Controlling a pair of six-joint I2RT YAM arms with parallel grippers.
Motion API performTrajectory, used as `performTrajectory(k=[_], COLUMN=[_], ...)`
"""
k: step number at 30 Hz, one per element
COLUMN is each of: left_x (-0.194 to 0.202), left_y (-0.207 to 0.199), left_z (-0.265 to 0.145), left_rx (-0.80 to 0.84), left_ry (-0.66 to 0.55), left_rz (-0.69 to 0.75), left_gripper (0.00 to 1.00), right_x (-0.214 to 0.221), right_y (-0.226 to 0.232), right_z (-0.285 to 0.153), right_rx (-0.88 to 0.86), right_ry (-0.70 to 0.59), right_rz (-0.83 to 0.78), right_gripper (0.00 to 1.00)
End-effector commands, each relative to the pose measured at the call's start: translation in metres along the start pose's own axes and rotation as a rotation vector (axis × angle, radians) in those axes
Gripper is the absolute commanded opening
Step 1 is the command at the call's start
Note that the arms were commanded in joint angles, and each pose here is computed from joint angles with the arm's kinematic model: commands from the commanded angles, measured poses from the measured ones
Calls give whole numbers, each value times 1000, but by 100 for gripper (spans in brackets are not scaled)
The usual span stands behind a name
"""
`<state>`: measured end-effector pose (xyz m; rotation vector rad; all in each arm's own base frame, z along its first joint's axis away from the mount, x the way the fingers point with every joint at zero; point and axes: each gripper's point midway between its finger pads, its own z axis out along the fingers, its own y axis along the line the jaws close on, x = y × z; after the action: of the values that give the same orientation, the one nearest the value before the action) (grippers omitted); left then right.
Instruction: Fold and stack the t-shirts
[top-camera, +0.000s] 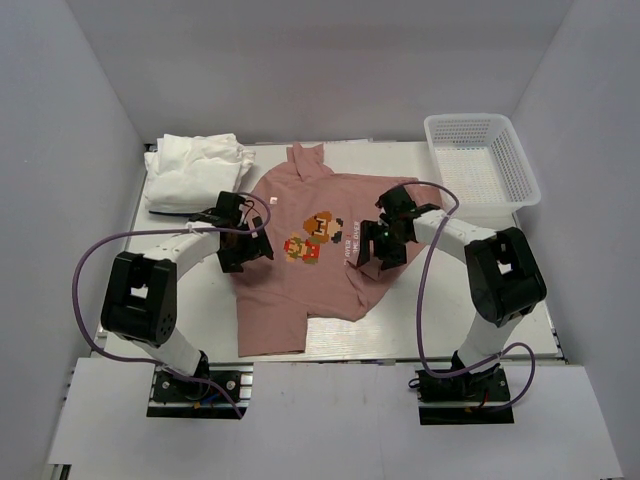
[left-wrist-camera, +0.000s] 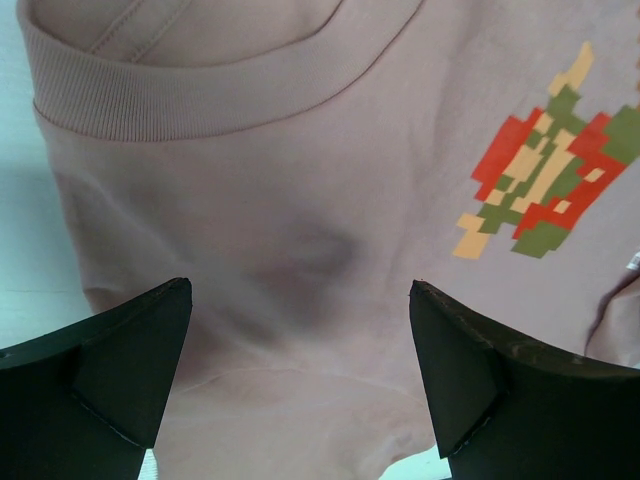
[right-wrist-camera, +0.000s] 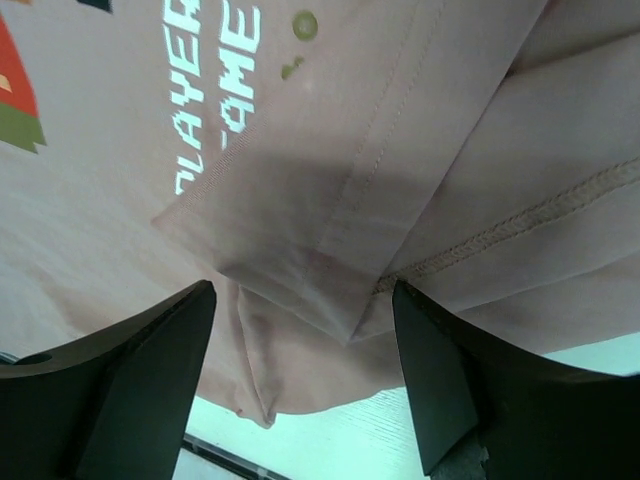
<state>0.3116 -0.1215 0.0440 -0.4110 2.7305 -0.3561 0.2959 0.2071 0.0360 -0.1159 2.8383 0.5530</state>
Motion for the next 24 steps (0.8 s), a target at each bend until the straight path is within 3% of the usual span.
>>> performTrajectory(k=[1,6,10,11,14,18,24], left_x=[-1,4,1,3,5,5,14], left_y=[-4,-1,-2,0,1,1,5], left_z=[-3,4,7,10,12,12,15], left_rx=[25,14,19,12,7,7,-4], left_ry=[-19,-3,-10,0,8,8,42], left_rz=[8,6,7,5,5,5,1], left_gripper=[100,100,100,100,100,100,100], right_x=[6,10,5,3,6,16,87], right_y=[0,9,11,10,8,-7,-85], right_z=[4,6,8,7,2,-28,-99], right_rx=[-20,-78,-92,-80,-66,32,431], right_ry=[17,28,22,15,16,28,163], right_rz=[10,-15,-21,-19,-14,2,160], right_gripper=[77,63,30,15,0,0,0])
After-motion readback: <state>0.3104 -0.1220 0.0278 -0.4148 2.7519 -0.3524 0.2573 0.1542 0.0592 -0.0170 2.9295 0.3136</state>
